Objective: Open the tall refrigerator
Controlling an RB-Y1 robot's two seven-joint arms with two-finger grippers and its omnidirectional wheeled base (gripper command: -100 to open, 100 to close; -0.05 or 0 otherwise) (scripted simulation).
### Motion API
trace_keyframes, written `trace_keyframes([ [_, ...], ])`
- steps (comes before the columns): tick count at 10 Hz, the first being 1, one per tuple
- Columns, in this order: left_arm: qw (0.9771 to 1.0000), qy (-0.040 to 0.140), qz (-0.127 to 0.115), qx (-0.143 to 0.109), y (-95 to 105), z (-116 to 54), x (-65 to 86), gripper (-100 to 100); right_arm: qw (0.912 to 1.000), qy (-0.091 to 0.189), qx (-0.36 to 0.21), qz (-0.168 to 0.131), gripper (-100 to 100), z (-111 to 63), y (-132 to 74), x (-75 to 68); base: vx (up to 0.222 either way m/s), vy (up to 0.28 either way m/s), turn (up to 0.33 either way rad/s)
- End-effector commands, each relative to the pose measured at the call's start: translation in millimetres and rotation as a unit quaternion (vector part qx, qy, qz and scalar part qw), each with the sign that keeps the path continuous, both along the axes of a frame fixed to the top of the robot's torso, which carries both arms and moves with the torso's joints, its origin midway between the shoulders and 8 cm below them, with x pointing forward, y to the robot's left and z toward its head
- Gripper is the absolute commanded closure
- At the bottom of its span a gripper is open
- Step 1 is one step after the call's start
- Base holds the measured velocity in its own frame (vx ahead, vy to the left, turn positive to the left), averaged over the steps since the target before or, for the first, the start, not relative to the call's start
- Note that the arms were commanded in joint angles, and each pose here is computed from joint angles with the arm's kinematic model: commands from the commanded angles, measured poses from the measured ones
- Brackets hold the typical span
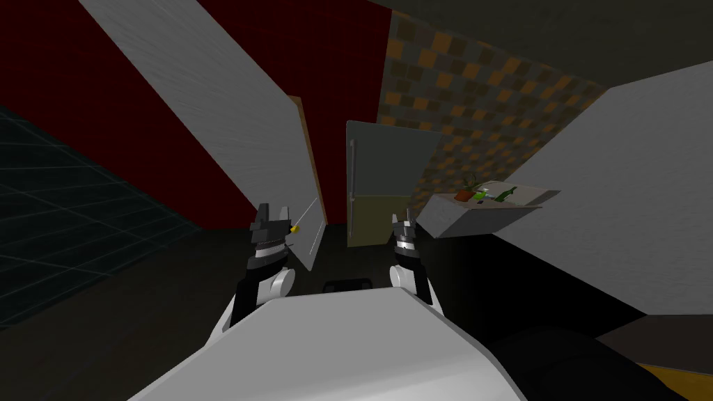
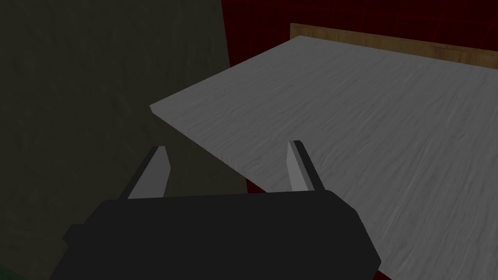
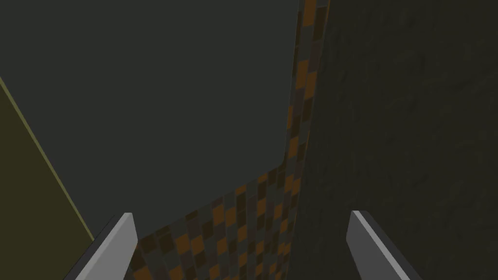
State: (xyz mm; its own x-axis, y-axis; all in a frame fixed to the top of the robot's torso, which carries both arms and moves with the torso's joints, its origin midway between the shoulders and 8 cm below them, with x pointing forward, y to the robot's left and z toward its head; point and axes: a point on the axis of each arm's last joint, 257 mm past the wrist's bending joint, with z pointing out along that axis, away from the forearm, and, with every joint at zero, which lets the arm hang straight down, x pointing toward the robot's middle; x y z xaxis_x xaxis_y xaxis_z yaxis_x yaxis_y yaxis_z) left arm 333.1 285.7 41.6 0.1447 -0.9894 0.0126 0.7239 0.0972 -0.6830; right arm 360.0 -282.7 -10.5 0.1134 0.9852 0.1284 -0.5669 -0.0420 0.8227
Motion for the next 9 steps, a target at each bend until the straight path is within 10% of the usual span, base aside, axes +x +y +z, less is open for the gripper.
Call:
trace_keyframes([
  [1, 1.0, 0.0, 0.0, 0.0, 0.0, 0.0, 0.0, 0, 1.0, 0.0, 0.0, 0.0, 0, 0.0, 0.0, 0.0, 0.0, 0.0, 0.0],
  [9, 1.0, 0.0, 0.0, 0.0, 0.0, 0.2, -0.1, 0, 1.0, 0.0, 0.0, 0.0, 0, 0.2, 0.0, -0.1, 0.0, 0.0, 0.0],
])
